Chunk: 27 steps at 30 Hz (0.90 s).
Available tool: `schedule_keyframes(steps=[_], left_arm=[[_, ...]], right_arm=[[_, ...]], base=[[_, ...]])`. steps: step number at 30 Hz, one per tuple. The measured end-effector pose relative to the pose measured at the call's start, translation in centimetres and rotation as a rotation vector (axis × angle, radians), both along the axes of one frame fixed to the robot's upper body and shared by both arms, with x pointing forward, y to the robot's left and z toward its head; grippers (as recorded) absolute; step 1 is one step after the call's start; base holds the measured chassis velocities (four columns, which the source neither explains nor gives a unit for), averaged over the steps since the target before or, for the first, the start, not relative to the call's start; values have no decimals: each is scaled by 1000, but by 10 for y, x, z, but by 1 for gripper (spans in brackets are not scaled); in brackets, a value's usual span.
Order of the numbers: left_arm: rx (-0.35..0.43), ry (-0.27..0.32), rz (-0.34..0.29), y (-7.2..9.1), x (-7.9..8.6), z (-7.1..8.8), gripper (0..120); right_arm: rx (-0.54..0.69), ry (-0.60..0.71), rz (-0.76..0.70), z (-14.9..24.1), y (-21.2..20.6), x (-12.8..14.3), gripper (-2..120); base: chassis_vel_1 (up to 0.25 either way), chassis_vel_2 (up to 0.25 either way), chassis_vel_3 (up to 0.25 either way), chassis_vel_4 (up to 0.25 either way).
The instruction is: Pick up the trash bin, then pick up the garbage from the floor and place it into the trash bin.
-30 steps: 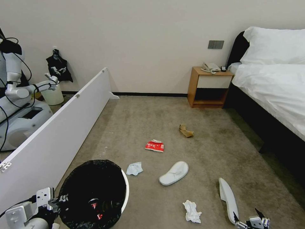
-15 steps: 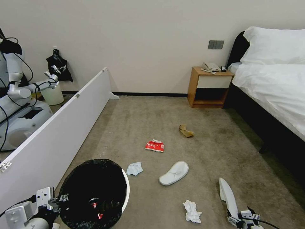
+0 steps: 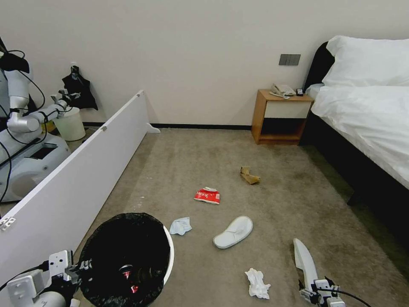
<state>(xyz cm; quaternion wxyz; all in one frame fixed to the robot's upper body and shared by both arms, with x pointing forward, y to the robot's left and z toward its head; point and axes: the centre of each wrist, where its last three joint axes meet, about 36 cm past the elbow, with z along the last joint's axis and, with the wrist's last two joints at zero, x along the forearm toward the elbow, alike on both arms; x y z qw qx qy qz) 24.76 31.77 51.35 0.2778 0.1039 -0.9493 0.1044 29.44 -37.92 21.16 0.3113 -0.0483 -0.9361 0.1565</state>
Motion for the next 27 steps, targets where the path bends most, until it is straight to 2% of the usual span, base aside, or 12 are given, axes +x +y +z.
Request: schedule_keyframes(steps=[27], left_arm=[[-3,-3,8,-2,0,-1,2]], right_arm=[[-34,118,-70,-33,4,11,100]], base=[[0,0,0,0]])
